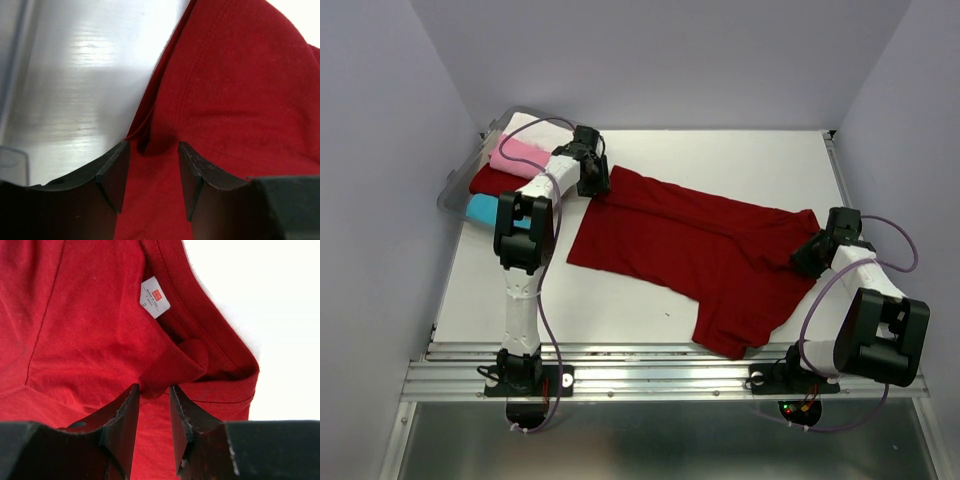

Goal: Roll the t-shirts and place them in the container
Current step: Fold the T-shirt at the center of the board.

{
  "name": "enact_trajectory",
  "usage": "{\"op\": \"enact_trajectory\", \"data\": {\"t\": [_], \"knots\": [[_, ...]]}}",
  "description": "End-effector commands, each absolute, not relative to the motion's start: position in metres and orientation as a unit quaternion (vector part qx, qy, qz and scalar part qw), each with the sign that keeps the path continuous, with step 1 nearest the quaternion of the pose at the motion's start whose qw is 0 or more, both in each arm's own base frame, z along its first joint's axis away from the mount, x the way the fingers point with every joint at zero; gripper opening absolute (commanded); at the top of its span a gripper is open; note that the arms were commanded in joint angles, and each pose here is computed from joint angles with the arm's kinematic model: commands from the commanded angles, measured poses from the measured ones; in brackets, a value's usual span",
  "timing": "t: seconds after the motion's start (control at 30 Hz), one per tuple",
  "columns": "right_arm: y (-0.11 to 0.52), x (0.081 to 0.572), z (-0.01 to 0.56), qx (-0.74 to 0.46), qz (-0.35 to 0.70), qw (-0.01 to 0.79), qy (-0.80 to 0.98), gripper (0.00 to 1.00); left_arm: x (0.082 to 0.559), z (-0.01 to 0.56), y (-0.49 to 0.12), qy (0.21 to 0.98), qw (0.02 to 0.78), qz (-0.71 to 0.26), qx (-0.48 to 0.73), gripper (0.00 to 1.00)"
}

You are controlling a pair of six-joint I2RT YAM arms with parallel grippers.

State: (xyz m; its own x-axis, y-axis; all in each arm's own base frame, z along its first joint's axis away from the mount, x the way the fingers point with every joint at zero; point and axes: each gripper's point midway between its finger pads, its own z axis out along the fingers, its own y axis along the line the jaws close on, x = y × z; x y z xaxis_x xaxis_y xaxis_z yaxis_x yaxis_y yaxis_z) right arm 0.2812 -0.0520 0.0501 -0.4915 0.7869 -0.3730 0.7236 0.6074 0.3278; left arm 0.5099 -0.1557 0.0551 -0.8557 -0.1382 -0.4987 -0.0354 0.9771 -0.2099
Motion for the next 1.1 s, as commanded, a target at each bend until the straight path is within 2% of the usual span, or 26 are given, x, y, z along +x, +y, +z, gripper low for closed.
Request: {"op": "enact_trajectory", "data": {"t": [0.0,0.2,0.57,0.7,0.8,0.87,1.07], "knots": [[-0.058,0.288,0.052,0.439,0.061,0.265,0.856,0.36,0.517,0.073,-0.161,0.953,0.285,-0.098,-0.034,0.53],[-0.058,0.285,0.049,0.440,0.058,0.261,0.857,0.36,0.517,0.069,-0.167,0.954,0.281,-0.104,-0.031,0.44],[-0.056,0.281,0.047,0.437,0.059,0.259,0.859,0.36,0.521,0.077,-0.169,0.949,0.298,-0.095,-0.032,0.43],[-0.055,0.279,0.045,0.439,0.059,0.257,0.859,0.36,0.521,0.078,-0.171,0.949,0.300,-0.094,-0.029,0.44],[-0.056,0.278,0.046,0.438,0.057,0.258,0.859,0.36,0.522,0.082,-0.172,0.947,0.306,-0.092,-0.030,0.52],[-0.055,0.278,0.045,0.437,0.057,0.257,0.860,0.36,0.523,0.083,-0.171,0.946,0.309,-0.091,-0.030,0.53],[-0.055,0.278,0.044,0.437,0.059,0.255,0.860,0.36,0.522,0.090,-0.176,0.943,0.318,-0.093,-0.027,0.52]]}}
